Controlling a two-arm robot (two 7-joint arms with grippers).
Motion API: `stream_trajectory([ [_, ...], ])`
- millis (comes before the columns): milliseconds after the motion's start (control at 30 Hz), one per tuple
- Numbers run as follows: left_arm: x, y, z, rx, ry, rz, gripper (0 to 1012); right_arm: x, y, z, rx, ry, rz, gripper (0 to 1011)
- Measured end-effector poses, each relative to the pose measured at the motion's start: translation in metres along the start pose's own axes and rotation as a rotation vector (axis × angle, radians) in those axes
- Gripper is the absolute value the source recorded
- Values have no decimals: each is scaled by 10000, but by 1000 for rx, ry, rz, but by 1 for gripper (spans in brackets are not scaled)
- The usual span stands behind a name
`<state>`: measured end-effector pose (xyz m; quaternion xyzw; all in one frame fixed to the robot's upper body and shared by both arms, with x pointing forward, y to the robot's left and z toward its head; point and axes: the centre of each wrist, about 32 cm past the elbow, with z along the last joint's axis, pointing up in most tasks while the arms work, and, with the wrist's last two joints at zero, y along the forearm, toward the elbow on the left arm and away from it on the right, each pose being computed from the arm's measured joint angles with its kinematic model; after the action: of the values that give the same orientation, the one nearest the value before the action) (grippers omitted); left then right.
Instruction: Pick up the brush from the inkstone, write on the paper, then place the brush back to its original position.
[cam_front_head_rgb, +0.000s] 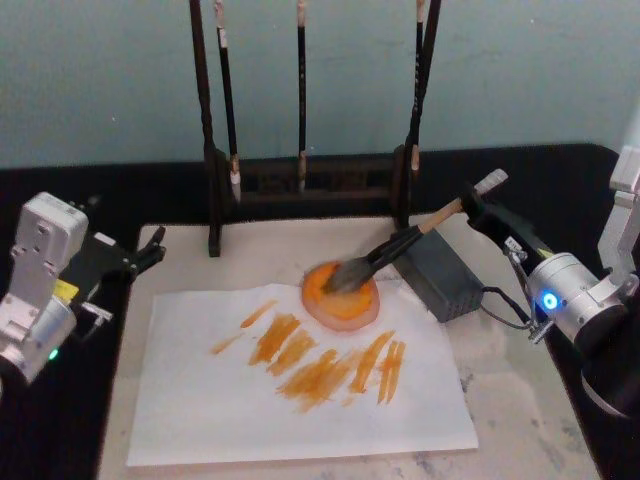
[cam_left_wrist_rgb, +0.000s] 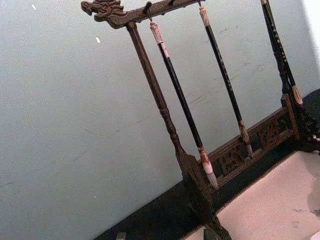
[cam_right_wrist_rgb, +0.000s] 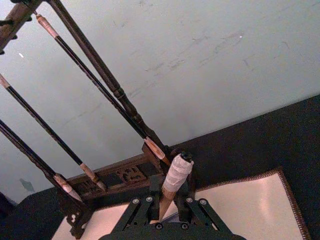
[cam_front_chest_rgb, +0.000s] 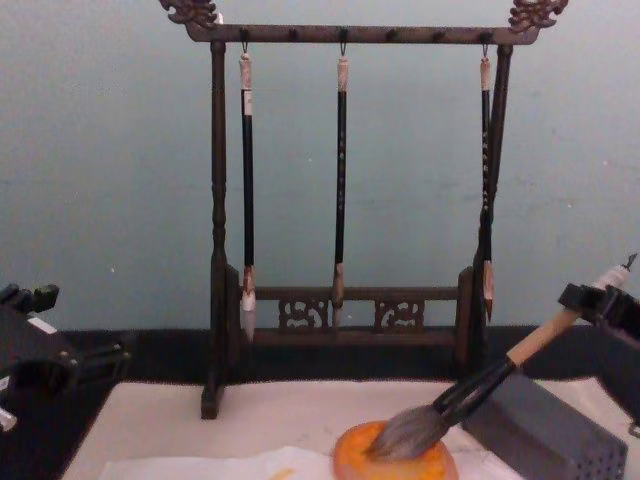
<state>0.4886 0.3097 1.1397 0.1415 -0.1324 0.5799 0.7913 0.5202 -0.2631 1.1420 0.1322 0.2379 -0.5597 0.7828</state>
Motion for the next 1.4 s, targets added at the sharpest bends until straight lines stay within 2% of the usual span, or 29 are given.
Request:
stream_trajectory([
  [367, 0, 0, 0, 0, 0, 0, 1001, -2, -1, -5, -2, 0, 0, 192],
  [433, 0, 0, 0, 0, 0, 0, 1001, 0, -3, -10, -5, -1, -2, 224],
  [733, 0, 0, 0, 0, 0, 0, 1001, -4, -2, -17, -10, -1, 0, 467],
  [833, 0, 0, 0, 0, 0, 0, 1001, -4, -2, -16, -9, -1, 1, 609],
  [900, 0, 0, 0, 0, 0, 0, 1001, -4, -1, -15, -8, -1, 1, 646],
  [1067, 0, 0, 0, 0, 0, 0, 1001, -4, -1, -12, -7, -1, 1, 826],
  [1100, 0, 0, 1, 0, 0, 0, 1001, -4, -1, -12, -7, -1, 1, 826],
  [1300, 0, 0, 0, 0, 0, 0, 1001, -4, -1, -9, -5, -1, 2, 986],
  [1400, 0, 0, 0, 0, 0, 0, 1001, -5, 0, -8, -5, -1, 2, 1000],
])
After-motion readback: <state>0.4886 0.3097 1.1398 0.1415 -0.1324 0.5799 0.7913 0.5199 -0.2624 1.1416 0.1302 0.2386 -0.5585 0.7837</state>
